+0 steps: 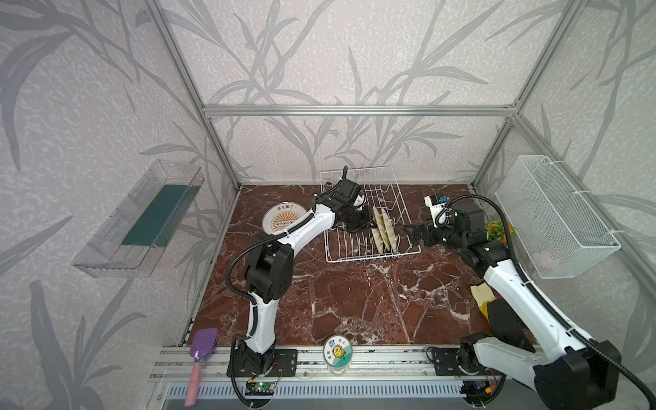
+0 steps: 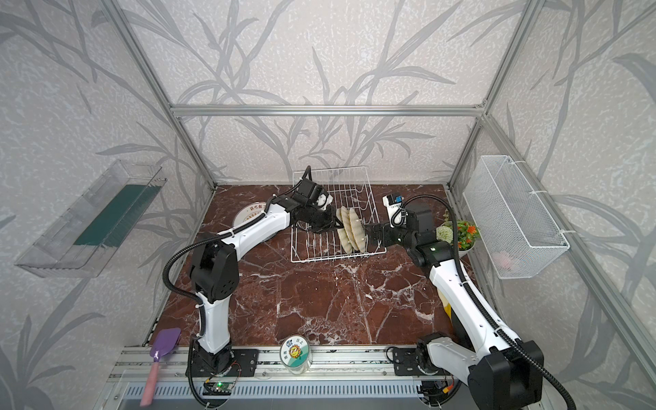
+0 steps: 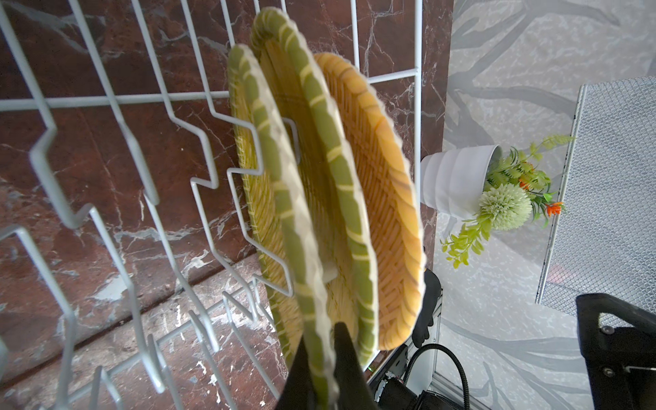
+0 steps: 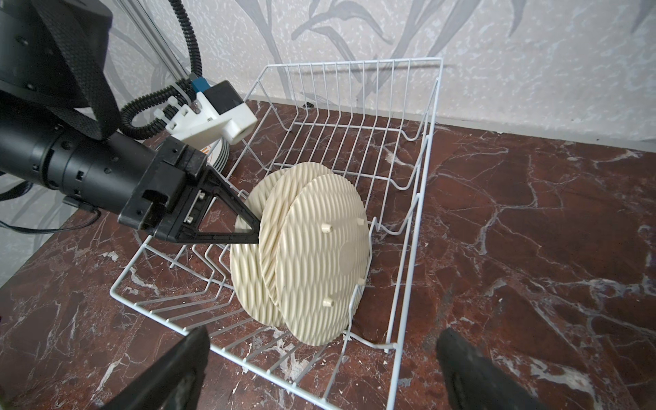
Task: Unload the plates from the dish rack
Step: Pick up a plate from the dish rack.
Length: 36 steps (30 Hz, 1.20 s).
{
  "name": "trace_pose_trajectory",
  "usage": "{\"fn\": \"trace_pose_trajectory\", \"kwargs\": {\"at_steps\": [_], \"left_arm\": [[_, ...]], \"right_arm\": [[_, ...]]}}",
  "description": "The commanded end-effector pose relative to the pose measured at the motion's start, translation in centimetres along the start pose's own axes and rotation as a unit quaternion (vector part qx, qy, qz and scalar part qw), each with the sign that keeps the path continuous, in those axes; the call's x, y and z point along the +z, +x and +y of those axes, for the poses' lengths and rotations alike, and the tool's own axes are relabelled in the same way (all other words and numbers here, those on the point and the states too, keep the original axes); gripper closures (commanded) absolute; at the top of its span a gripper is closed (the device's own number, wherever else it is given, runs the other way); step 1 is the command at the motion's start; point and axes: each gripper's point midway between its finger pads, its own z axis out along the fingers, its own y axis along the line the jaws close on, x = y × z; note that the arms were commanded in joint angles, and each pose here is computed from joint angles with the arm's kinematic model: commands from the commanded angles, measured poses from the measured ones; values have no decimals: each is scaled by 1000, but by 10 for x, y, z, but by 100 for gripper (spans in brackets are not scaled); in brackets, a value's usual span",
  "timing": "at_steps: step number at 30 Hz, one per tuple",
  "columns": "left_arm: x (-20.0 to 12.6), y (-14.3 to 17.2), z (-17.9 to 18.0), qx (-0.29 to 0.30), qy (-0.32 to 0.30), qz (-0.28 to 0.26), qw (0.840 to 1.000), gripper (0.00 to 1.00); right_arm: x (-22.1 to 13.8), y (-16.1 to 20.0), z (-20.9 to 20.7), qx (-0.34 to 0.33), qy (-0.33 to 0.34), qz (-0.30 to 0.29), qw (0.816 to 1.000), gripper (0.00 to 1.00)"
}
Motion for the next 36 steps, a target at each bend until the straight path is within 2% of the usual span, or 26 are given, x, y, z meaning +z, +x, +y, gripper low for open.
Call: {"fn": "trace_pose_trajectory", "kwargs": {"at_steps": [1, 8, 36], "left_arm": [[-3, -4, -5, 1, 4, -9, 1000, 95], [-6, -5, -12, -9, 25, -13, 1000, 100], [-36, -7, -31, 12, 33, -34, 999, 100]], "right_arm": [[-7, -10, 0, 5, 4, -16, 1000, 1], [-8, -12, -3, 12, 15, -21, 1000, 1], [-12, -16, -4, 19, 19, -30, 999, 1]]}}
